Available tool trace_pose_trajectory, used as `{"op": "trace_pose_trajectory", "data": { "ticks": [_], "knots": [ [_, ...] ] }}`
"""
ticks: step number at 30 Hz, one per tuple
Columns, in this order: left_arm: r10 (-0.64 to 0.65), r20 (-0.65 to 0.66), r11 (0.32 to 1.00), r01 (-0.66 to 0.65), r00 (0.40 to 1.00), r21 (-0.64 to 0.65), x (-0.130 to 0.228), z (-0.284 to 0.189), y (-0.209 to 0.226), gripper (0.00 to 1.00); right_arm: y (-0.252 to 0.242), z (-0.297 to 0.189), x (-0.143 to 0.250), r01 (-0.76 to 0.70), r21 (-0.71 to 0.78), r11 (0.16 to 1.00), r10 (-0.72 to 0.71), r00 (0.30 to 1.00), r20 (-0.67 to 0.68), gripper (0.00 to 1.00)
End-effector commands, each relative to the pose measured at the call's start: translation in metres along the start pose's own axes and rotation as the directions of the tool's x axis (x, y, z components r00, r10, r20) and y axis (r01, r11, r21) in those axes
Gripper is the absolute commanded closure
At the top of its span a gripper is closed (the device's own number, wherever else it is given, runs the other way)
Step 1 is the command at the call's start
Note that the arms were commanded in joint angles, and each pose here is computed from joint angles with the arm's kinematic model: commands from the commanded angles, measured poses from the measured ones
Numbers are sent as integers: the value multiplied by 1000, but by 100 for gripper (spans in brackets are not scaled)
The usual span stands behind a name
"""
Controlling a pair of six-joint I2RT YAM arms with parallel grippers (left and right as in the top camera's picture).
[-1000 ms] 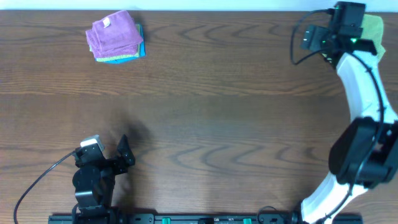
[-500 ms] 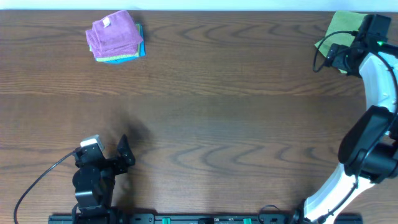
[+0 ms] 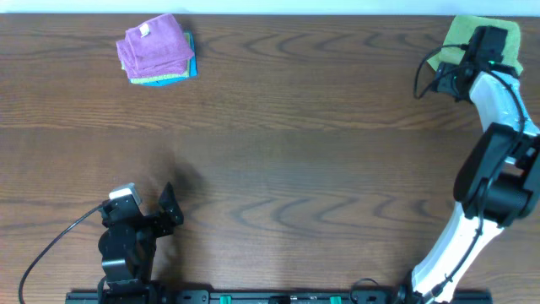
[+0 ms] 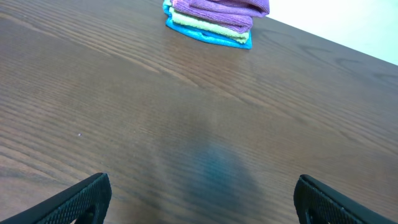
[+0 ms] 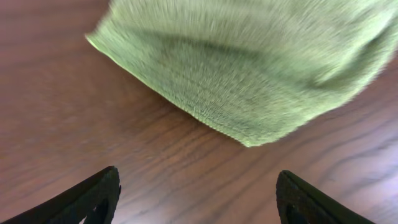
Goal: Fold the cloth
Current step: 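Close the right gripper on the green cloth's edge and lift it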
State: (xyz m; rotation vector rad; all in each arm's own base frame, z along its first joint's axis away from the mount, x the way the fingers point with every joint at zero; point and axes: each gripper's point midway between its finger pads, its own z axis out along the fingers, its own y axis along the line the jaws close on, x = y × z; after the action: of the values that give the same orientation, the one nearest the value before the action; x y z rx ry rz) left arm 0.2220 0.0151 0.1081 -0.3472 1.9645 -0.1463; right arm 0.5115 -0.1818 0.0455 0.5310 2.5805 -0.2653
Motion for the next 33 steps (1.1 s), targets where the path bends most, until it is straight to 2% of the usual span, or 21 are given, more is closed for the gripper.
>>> {"op": "trace_pose_trajectory", "data": {
  "ticks": [1, 5, 11, 18, 25, 31, 33],
  "knots": [
    [-1, -16, 1000, 1, 1000, 1, 8, 3, 1, 5, -6, -3, -26, -21, 19, 1000, 20, 998, 54, 20],
    [-1, -16, 1000, 1, 1000, 1, 8, 3, 1, 5, -16, -3, -56, -45, 25, 999, 43, 996, 74, 20],
    [0, -16, 1000, 0, 1000, 1, 8, 3, 1, 5, -30, 8, -78, -66, 40, 997, 64, 996, 62, 20],
    [-1, -16, 1000, 1, 1000, 1, 8, 3, 1, 5, -49, 31, -64, -126, 52, 991, 126, 992, 4, 25],
    [0, -16, 1000, 0, 1000, 1, 8, 3, 1, 5, -55, 34, -63, -136, 57, 989, 136, 991, 5, 32],
    [-1, -16, 1000, 1, 1000, 1, 8, 3, 1, 5, -53, 46, -53, -134, 51, 990, 136, 990, -26, 43],
    [0, -16, 1000, 0, 1000, 1, 8, 3, 1, 5, -50, 49, -50, -140, 39, 989, 141, 989, -36, 43]
  ]
}}
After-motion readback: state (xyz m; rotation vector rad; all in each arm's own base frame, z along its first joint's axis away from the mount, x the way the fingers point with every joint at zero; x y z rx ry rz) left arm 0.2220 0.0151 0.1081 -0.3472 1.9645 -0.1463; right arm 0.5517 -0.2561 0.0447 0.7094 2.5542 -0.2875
